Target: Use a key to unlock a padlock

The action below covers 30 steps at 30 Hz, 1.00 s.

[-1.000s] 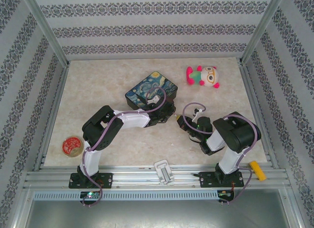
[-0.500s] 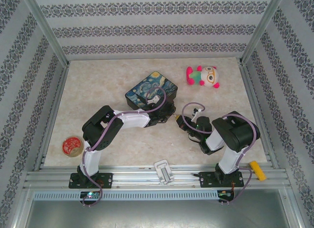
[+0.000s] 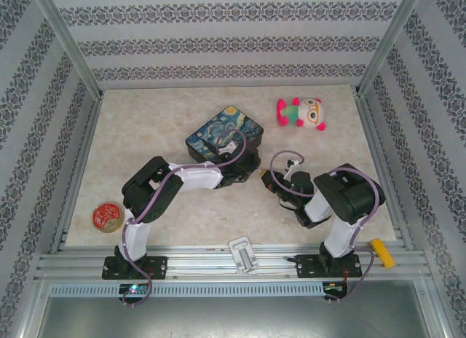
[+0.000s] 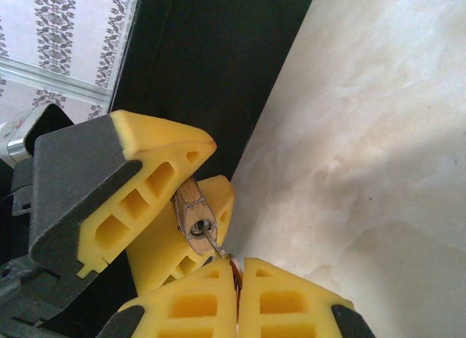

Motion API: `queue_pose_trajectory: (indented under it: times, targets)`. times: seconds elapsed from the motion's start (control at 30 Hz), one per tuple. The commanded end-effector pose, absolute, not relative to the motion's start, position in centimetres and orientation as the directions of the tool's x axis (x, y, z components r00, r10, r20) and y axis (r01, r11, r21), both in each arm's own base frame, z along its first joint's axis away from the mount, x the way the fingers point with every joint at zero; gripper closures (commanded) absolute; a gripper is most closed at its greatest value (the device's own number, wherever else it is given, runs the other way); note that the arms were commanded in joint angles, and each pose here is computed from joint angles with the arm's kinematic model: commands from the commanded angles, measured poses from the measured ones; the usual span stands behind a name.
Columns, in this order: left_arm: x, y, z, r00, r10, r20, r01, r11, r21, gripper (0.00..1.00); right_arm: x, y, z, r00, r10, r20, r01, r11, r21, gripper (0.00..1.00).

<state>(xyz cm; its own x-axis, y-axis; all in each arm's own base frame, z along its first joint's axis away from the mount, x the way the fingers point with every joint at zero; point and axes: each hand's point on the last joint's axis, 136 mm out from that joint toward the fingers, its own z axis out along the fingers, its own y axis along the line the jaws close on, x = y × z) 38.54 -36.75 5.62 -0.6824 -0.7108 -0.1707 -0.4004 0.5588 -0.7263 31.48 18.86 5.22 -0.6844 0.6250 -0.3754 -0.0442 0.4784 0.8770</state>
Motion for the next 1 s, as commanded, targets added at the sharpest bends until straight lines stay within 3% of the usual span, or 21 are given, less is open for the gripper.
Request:
queue_pose_trajectory:
  times: [0.0, 0.33, 0.63, 0.97]
  targets:
    - [35.9, -38.7, 3.6, -0.736, -0.677, 0.0, -0.471, 0.511, -0.719, 0.85, 32.6, 19.9, 7.0, -0.67, 0.641, -0.373, -0.087, 0.432, 0.898, 1.0]
    - [35.7, -39.0, 3.5, -0.745, -0.667, 0.004, -0.465, 0.515, -0.721, 0.85, 33.1, 20.9, 7.7, -0.72, 0.632, -0.285, -0.069, 0.344, 0.937, 1.0]
    - [35.6, -39.2, 3.6, -0.753, -0.658, 0.011, -0.461, 0.514, -0.724, 0.85, 34.0, 22.1, 9.7, -0.759, 0.579, -0.297, -0.147, 0.292, 0.945, 1.0]
    - [35.5, -39.2, 3.8, -0.759, -0.651, 0.011, -0.453, 0.516, -0.727, 0.85, 34.8, 21.5, 9.9, -0.804, 0.565, -0.183, -0.074, 0.21, 0.975, 1.0]
